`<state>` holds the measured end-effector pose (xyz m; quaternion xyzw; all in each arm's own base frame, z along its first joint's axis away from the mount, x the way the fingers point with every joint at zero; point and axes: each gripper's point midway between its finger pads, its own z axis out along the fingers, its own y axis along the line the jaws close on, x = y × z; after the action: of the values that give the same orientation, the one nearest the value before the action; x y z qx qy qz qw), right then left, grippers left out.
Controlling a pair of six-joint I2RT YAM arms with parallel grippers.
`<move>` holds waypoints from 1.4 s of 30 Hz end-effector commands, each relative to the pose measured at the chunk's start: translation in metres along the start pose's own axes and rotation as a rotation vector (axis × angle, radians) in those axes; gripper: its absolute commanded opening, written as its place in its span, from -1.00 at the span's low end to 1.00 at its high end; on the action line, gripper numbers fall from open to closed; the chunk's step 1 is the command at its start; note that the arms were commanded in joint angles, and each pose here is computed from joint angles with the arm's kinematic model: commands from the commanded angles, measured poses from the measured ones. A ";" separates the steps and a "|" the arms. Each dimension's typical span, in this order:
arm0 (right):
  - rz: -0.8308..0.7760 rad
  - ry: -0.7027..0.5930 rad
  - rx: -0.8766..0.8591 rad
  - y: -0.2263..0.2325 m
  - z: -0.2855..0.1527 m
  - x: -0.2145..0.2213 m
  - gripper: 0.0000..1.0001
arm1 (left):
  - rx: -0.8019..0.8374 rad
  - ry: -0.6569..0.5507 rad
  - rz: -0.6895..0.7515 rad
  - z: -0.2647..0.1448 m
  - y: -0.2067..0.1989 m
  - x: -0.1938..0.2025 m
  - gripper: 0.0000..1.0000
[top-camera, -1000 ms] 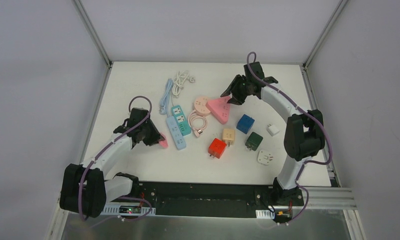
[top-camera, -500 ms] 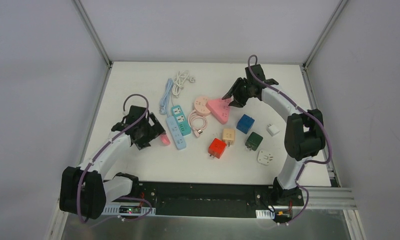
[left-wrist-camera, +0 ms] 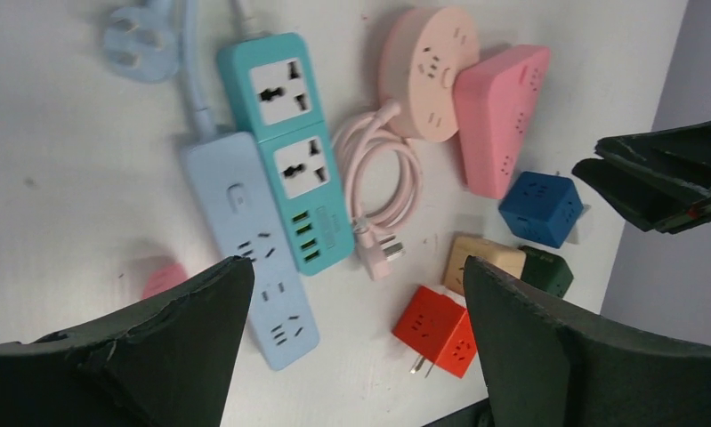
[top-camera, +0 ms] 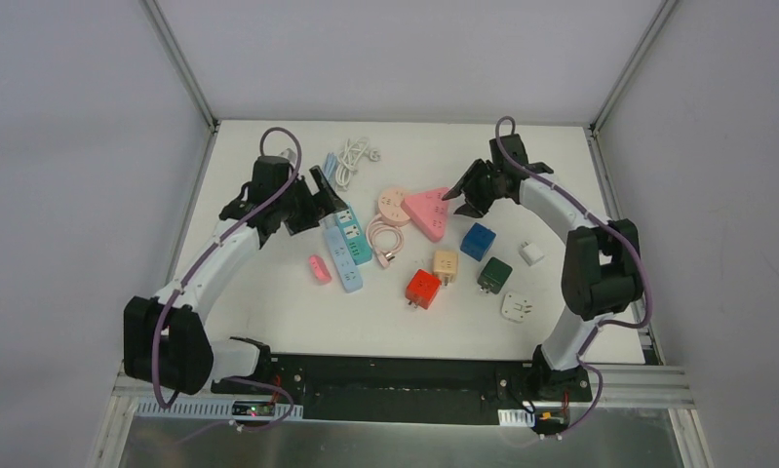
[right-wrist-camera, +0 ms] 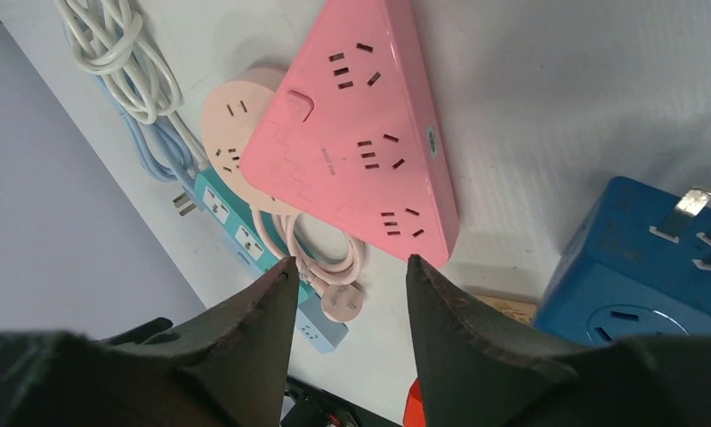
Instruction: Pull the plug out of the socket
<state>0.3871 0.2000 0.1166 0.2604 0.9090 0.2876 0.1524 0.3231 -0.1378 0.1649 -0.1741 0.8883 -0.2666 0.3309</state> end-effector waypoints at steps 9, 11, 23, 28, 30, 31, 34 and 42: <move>0.082 -0.008 -0.100 0.001 -0.021 0.009 0.10 | 0.112 0.123 0.198 0.086 -0.097 -0.014 0.70; 0.085 -0.012 -0.101 -0.001 -0.019 0.010 0.11 | 0.093 0.140 0.201 0.104 -0.101 -0.016 0.67; 0.035 -0.053 -0.069 -0.007 0.008 -0.010 0.64 | -0.059 0.325 0.109 0.170 -0.072 0.016 -0.05; 0.033 -0.024 -0.056 -0.008 0.027 -0.015 0.64 | -0.113 0.413 0.133 0.171 -0.057 0.031 -0.22; 0.035 -0.020 -0.051 -0.010 0.033 -0.016 0.64 | -0.131 0.438 0.147 0.171 -0.050 0.037 -0.23; 0.032 -0.013 -0.051 -0.011 0.036 -0.015 0.63 | -0.142 0.447 0.153 0.170 -0.047 0.039 -0.24; 0.029 0.008 -0.066 -0.012 0.044 -0.012 0.63 | -0.199 0.478 0.165 0.170 -0.033 0.045 -0.29; 0.024 0.108 -0.169 0.000 0.060 0.000 0.62 | -0.290 0.528 0.208 0.169 -0.012 0.050 -0.40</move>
<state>0.4001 0.2088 0.0545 0.2755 0.8977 0.3233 0.1175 0.4187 -0.2510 0.0543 -0.0691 0.9718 -0.1915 0.1190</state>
